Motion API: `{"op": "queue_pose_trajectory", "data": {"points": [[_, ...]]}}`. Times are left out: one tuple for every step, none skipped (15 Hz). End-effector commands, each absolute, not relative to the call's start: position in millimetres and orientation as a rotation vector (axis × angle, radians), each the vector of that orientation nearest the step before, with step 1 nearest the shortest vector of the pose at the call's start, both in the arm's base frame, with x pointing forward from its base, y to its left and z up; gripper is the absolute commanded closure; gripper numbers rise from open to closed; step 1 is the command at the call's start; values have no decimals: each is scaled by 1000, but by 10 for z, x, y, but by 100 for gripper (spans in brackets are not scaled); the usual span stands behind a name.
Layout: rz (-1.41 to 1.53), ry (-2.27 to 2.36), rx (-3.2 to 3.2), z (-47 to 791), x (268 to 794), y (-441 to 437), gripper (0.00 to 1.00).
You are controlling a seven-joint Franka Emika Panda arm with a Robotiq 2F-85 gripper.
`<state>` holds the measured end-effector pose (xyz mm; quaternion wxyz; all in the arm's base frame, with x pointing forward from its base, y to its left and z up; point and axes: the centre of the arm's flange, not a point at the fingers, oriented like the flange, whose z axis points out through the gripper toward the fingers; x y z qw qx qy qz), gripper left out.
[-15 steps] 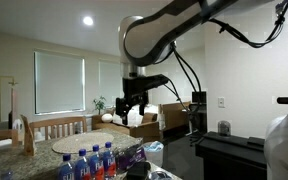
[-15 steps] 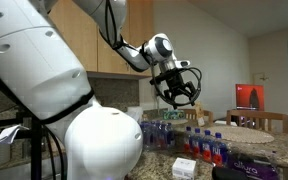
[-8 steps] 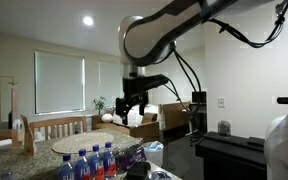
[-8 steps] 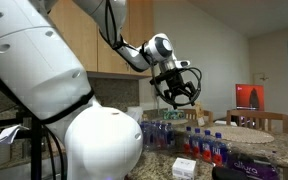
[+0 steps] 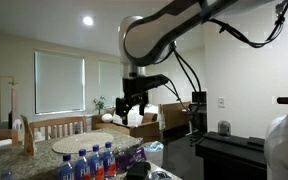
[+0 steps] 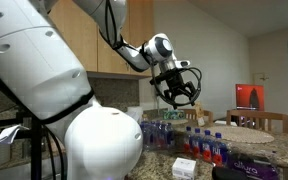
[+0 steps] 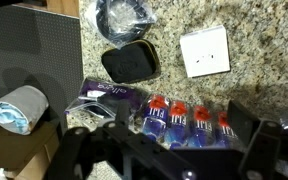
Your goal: Remove the black object from the plastic
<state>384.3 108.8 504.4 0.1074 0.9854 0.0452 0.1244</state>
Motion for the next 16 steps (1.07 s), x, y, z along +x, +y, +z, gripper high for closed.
{"op": "queue_pose_trajectory", "data": {"points": [[366,133,2900,5044,3843,1088,0],[366,133,2900,5044,3843,1088,0],[366,133,2900,5044,3843,1088,0],[366,133,2900,5044,3843,1088,0],[366,133,2900,5044,3843,1088,0],[382,115,2887,5020,3943,1048,0],[371,166,2885,4997,4023,1017,0],[378,181,2870,4973,4106,978,0],[391,190,2853,4941,4167,941,0],[403,210,2846,4880,4242,884,0],[420,214,2840,4811,4312,825,0],[422,226,2845,4726,4371,753,0],[419,231,2854,4621,4436,664,0],[405,239,2890,4468,4503,557,0],[389,241,2928,4331,4555,461,0],[370,229,2970,4146,4591,331,0]]}}
